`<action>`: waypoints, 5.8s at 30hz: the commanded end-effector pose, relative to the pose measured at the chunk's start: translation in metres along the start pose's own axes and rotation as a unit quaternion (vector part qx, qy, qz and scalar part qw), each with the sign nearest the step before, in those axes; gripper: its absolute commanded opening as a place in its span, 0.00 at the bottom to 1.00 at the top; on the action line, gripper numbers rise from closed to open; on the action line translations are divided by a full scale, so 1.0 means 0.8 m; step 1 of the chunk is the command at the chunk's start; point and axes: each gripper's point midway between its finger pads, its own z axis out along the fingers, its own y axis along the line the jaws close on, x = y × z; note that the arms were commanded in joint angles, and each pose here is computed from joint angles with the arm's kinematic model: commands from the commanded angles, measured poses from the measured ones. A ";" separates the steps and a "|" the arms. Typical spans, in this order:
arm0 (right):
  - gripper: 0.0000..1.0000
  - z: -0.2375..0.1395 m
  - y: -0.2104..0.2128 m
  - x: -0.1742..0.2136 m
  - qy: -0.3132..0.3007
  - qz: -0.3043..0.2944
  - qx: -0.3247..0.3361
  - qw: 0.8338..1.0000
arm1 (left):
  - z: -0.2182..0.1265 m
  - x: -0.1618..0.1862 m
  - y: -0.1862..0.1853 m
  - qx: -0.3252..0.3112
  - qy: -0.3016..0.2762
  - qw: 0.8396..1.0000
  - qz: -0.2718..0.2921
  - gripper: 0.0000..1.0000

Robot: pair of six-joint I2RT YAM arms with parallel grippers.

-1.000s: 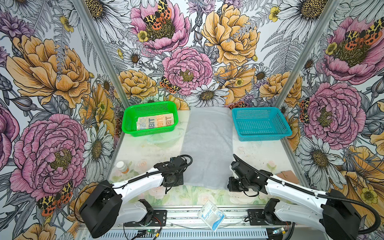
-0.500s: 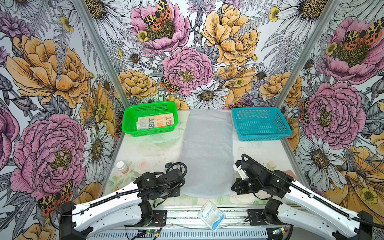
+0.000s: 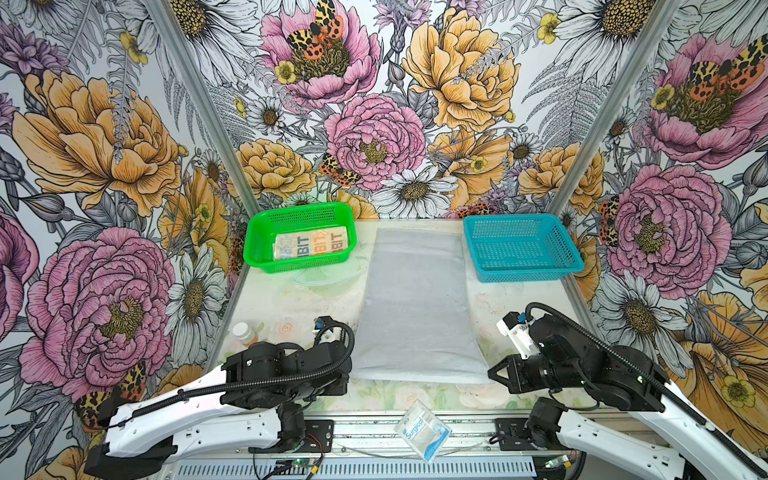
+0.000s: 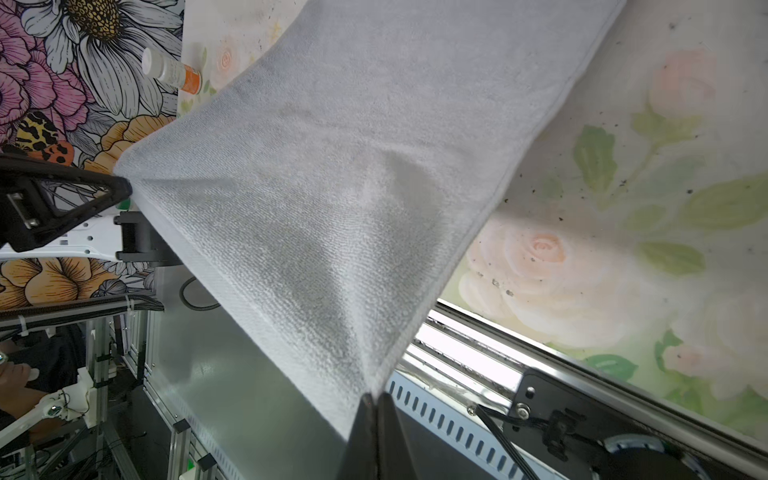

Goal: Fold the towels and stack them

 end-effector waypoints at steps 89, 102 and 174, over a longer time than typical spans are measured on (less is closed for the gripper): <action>0.51 0.177 -0.086 -0.486 -0.155 -0.071 0.103 0.980 | 0.306 -0.460 -0.004 -0.013 -0.124 0.990 0.057 0.70; 0.48 0.273 -0.115 -0.361 -0.090 -0.003 0.060 0.994 | 0.370 -0.307 -0.013 0.035 -0.037 0.999 0.006 0.60; 0.42 0.302 -0.133 -0.407 -0.082 -0.016 0.064 0.994 | 0.300 -0.326 0.170 -0.054 -0.105 0.976 -0.184 0.41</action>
